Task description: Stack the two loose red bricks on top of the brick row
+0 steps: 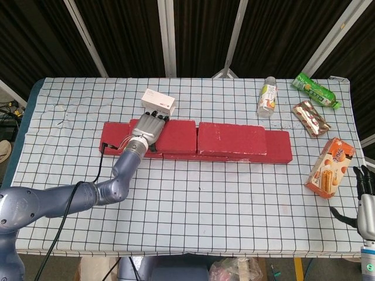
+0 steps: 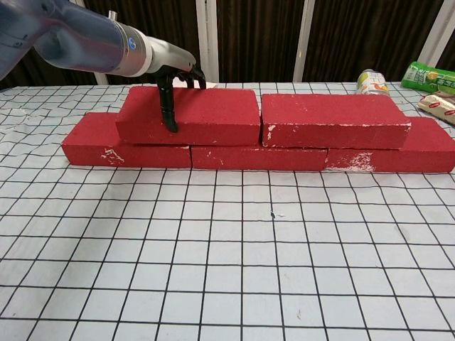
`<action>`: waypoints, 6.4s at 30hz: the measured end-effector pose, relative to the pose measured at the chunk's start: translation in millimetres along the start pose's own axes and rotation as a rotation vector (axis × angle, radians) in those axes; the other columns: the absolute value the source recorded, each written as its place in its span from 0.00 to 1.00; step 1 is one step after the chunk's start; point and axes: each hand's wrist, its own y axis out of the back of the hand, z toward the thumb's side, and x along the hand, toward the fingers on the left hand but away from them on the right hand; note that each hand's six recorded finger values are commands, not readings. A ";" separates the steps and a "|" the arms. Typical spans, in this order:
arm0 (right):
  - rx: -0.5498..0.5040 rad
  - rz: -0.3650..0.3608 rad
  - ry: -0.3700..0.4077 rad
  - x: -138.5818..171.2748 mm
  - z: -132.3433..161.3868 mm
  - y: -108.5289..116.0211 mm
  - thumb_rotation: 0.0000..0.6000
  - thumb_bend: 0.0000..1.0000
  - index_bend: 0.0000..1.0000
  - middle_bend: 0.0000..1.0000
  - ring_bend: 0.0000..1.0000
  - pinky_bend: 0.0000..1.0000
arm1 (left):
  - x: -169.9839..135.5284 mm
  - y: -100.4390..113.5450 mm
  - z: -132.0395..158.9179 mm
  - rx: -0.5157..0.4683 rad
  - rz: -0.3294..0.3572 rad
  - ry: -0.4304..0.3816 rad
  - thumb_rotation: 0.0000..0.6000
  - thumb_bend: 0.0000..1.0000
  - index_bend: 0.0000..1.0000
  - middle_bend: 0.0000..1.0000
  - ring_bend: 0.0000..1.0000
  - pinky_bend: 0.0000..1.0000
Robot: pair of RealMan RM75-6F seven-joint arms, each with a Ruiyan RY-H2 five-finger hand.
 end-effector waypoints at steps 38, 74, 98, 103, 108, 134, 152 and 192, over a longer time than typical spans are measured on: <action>-0.014 -0.007 -0.018 0.7 -1.8 1.8 1.00 0.15 0.00 0.01 0.00 0.00 | 2.1 0.6 4.2 0.004 0.007 0.010 1.00 0.00 0.12 0.13 0.08 0.14; -0.012 -0.016 -0.029 0.9 -2.7 3.5 1.00 0.15 0.00 0.01 0.00 0.00 | -6.0 6.0 3.7 0.004 -0.008 0.027 1.00 0.00 0.04 0.05 0.02 0.12; -0.008 0.000 -0.018 1.3 1.2 -0.4 1.00 0.15 0.00 0.01 0.00 0.00 | -82.8 -5.4 -156.1 -0.082 0.016 0.201 1.00 0.00 0.27 0.26 0.08 0.18; -0.011 -0.003 -0.016 2.0 1.6 0.4 1.00 0.15 0.00 0.01 0.00 0.00 | -80.5 -15.6 -162.2 -0.048 -0.008 0.210 1.00 0.00 0.27 0.27 0.08 0.18; -0.013 -0.001 -0.016 2.1 1.0 0.6 1.00 0.15 0.00 0.01 0.00 0.00 | -76.1 -24.6 -155.8 -0.036 -0.025 0.199 1.00 0.00 0.26 0.26 0.08 0.18; -0.021 -0.002 -0.023 1.0 -2.5 1.6 1.00 0.15 0.00 0.01 0.00 0.00 | -45.4 -50.1 -119.2 -0.002 -0.059 0.164 1.00 0.00 0.24 0.26 0.08 0.18; -0.021 -0.003 -0.024 0.8 -2.9 1.8 1.00 0.15 0.00 0.01 0.00 0.00 | -38.3 -52.9 -106.5 -0.002 -0.066 0.142 1.00 0.00 0.23 0.26 0.08 0.18; -0.021 -0.003 -0.032 0.5 -3.4 1.6 1.00 0.15 0.00 0.01 0.00 0.00 | -38.4 -50.7 -98.4 0.023 -0.075 0.136 1.00 0.00 0.25 0.26 0.08 0.18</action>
